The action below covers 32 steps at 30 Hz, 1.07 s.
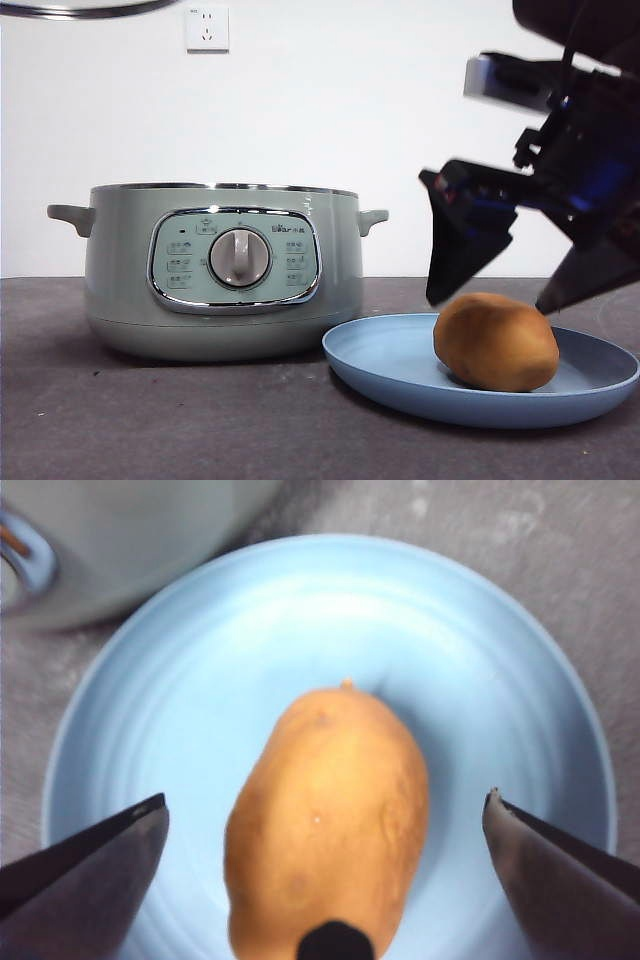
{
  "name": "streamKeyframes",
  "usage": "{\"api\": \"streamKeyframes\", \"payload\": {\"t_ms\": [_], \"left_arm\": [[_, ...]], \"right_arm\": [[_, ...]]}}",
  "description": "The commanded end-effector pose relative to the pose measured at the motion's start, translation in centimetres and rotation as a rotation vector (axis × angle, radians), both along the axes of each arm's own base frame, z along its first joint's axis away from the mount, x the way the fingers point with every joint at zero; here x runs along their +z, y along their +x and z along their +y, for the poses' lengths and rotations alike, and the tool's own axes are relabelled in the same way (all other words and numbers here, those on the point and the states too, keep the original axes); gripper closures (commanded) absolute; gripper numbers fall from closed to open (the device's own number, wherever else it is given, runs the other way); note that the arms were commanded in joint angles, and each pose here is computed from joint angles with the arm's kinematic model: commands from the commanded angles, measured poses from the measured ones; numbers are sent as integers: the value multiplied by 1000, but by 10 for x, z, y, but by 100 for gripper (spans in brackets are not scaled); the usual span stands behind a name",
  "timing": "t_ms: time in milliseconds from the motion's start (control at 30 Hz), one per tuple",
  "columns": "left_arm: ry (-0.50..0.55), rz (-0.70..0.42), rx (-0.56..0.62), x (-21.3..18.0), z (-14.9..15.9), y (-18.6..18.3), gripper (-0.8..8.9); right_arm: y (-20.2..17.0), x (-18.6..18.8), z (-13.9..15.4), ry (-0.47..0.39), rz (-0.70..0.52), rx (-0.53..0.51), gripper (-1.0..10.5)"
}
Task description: Take the potato out from the steamer,put the potato on the plate,close the lid
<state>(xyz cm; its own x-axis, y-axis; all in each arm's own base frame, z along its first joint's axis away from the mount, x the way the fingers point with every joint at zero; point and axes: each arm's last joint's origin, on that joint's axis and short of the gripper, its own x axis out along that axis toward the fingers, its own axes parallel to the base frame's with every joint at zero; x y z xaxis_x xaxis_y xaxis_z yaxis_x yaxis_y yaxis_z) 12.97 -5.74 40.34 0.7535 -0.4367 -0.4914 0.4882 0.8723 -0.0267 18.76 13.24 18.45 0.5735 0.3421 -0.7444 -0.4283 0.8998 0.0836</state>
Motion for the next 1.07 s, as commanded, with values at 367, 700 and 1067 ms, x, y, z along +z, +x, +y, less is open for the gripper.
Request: {"api": "streamKeyframes", "payload": {"t_ms": [367, 700, 1067], "left_arm": [[-2, -24, -97, -24, -43, 91, 822], [9, 7, -107, -58, -67, 141, 822], [33, 21, -98, -90, -88, 173, 822]], "right_arm": [[-43, 67, -31, 182, -193, -33, 317], [-80, 103, -57, 274, -315, -31, 317], [-91, 100, -65, 245, -278, -32, 318]]}}
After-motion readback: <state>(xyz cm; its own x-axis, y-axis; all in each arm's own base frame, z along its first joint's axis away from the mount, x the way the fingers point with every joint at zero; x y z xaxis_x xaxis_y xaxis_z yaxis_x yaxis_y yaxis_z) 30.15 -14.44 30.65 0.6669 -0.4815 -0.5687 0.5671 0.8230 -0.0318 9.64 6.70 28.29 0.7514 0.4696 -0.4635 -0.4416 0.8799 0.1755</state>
